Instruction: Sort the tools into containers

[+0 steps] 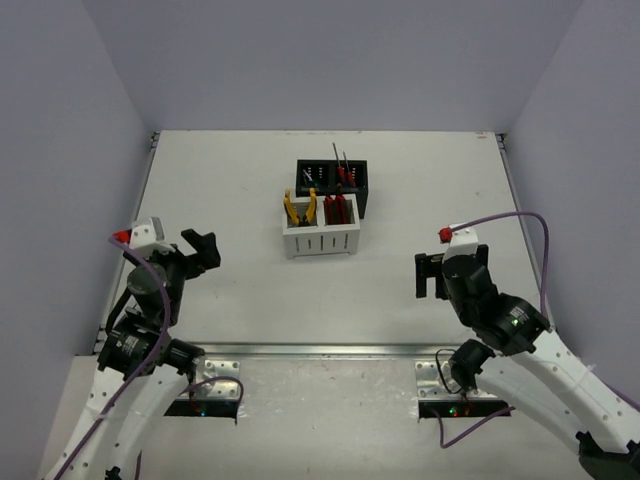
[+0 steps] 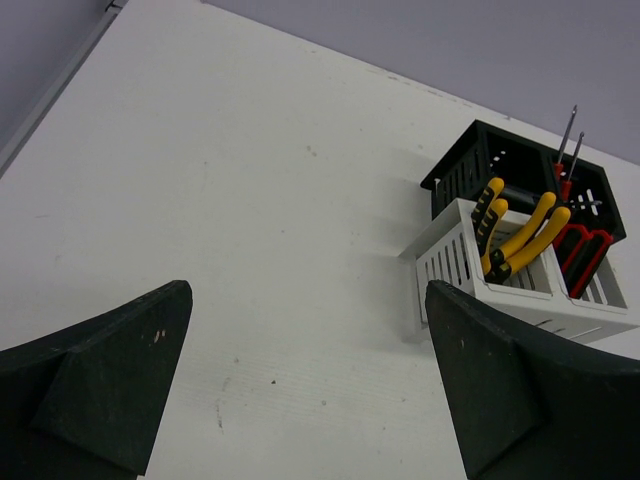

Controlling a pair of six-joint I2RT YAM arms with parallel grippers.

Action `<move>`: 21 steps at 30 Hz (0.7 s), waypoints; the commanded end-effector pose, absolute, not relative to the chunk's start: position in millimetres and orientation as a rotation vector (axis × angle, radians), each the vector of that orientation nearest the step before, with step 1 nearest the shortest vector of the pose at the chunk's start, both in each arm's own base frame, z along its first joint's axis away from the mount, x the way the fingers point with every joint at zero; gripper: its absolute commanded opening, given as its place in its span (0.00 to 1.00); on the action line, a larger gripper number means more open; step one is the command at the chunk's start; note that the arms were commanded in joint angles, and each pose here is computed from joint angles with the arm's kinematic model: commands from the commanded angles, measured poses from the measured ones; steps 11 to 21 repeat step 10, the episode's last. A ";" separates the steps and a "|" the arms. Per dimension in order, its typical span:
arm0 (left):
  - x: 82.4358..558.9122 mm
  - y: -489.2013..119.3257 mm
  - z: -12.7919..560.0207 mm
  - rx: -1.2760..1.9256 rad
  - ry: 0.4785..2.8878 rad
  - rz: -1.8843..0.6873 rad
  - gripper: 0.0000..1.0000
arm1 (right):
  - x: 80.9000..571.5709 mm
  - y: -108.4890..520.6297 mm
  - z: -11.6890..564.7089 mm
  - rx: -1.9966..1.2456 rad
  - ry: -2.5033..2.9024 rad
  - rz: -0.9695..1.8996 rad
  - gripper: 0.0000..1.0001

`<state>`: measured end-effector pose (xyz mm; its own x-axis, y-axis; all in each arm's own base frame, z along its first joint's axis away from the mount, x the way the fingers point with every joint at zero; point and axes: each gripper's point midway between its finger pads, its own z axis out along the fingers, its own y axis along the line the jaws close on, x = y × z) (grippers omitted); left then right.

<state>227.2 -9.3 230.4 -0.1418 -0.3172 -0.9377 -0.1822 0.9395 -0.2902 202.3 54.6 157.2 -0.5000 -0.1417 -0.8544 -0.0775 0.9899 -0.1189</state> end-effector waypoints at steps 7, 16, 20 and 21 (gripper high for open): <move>226.5 -8.8 249.2 -0.374 1.646 -0.149 1.00 | 212.1 50.8 160.5 -0.045 2.064 -0.108 0.99; 226.7 -10.4 248.8 -0.363 1.646 -0.155 1.00 | 212.3 48.9 162.7 -0.029 2.054 -0.110 0.99; 226.7 -10.4 248.8 -0.363 1.646 -0.155 1.00 | 212.3 48.9 162.7 -0.029 2.054 -0.110 0.99; 226.7 -10.4 248.8 -0.363 1.646 -0.155 1.00 | 212.3 48.9 162.7 -0.029 2.054 -0.110 0.99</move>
